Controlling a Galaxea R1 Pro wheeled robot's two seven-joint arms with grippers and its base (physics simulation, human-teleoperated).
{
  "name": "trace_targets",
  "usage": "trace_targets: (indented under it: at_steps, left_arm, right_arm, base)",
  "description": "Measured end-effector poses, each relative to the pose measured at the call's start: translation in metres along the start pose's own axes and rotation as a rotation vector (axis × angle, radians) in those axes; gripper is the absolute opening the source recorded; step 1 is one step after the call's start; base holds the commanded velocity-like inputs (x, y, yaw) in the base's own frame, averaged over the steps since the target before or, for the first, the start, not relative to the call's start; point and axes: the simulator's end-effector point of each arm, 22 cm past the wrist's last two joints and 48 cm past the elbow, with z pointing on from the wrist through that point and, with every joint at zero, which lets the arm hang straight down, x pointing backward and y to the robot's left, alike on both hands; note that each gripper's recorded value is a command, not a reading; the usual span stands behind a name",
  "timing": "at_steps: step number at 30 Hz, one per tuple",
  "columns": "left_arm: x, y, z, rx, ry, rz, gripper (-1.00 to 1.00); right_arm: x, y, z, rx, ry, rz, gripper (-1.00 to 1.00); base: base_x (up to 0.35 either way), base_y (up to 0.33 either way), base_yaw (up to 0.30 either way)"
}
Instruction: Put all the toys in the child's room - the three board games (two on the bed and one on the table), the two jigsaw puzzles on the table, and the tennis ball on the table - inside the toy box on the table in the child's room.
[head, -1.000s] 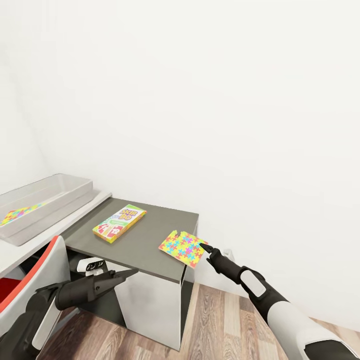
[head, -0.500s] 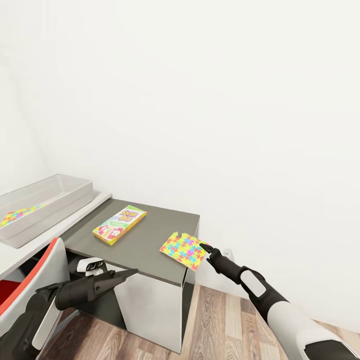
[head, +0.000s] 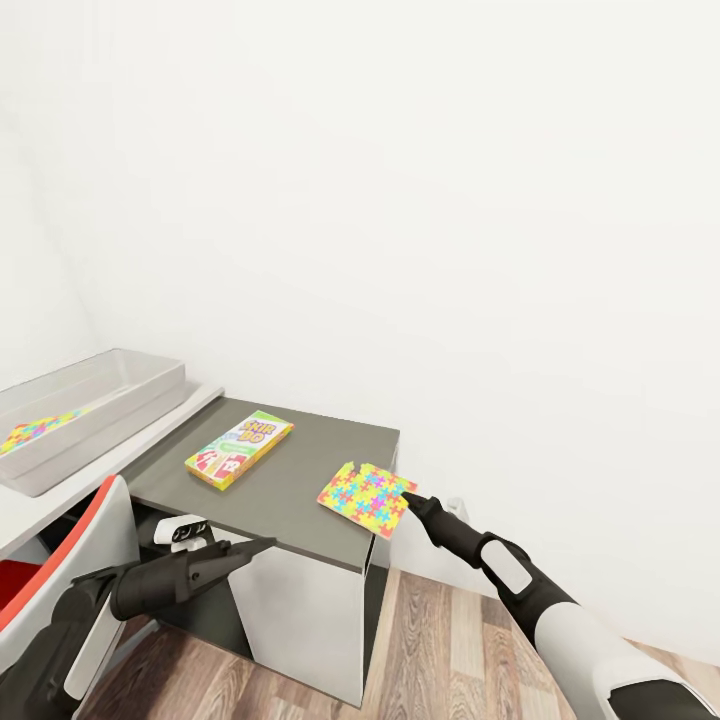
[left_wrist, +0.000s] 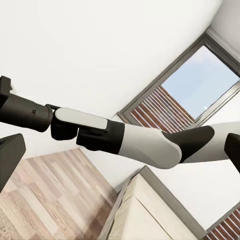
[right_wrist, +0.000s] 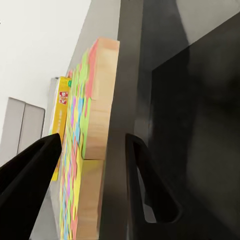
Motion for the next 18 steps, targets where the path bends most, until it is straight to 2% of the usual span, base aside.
trace_targets:
  at_steps: [18]
  left_arm:
    - [-0.0001,0.0,0.0001,0.0,0.0,0.0,1.0]
  right_arm:
    - [0.0004,-0.0004,-0.0002,0.0,0.0,0.001,-1.0]
  base:
    - [0.0,0.0,0.0]
